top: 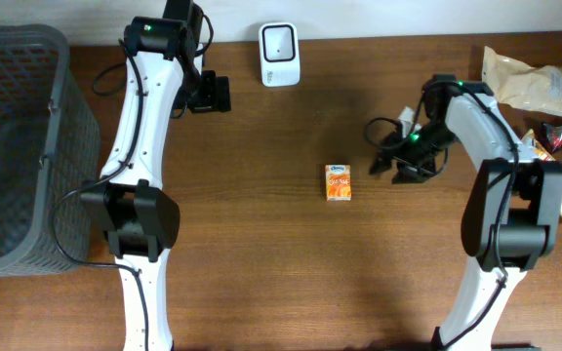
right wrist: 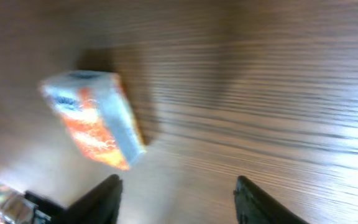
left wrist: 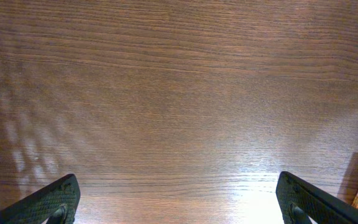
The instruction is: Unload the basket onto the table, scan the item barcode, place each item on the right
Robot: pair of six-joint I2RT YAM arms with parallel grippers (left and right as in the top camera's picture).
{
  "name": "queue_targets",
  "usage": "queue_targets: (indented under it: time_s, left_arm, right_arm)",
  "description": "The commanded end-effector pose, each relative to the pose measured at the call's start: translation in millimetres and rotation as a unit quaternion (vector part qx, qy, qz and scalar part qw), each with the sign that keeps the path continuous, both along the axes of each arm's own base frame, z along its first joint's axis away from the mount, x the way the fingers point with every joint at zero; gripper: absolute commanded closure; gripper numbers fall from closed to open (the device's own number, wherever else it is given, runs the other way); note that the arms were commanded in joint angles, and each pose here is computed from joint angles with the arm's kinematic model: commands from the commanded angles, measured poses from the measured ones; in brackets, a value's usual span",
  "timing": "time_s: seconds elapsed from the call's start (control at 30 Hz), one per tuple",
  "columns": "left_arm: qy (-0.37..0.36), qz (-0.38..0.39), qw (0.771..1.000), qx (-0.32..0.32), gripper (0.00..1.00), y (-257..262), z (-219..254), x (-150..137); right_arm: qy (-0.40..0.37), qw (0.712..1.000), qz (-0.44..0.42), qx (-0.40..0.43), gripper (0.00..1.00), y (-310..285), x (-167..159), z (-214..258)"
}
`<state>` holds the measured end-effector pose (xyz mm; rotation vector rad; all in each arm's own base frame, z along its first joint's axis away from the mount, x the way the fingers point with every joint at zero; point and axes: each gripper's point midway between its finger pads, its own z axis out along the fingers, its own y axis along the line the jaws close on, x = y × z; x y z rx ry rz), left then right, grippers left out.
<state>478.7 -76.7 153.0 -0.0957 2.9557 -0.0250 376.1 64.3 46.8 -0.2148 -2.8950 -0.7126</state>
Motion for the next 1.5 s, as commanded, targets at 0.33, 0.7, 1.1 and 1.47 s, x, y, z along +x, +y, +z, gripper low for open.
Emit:
queue_targets:
  time_s: [0.33, 0.7, 1.1, 1.47]
  left_arm:
    - [0.005, 0.006, 1.000, 0.006, 0.01, 3.0, -7.3, 2.6]
    - [0.005, 0.006, 1.000, 0.006, 0.01, 3.0, -7.3, 2.6]
    - [0.005, 0.006, 1.000, 0.006, 0.01, 3.0, -7.3, 2.6]
    - [0.005, 0.006, 1.000, 0.006, 0.01, 3.0, -7.3, 2.6]
  right_arm:
    - [-0.064, 0.991, 0.109, -0.035, 0.41, 67.1, 2.4, -15.3]
    - [-0.058, 0.992, 0.098, -0.045, 0.65, 62.6, -4.7, -37.6]
    - [-0.069, 0.989, 0.089, 0.094, 0.96, 95.8, 2.5, 0.0]
    - [-0.144, 0.911, 0.060, 0.381, 0.96, 96.8, 15.2, 90.9]
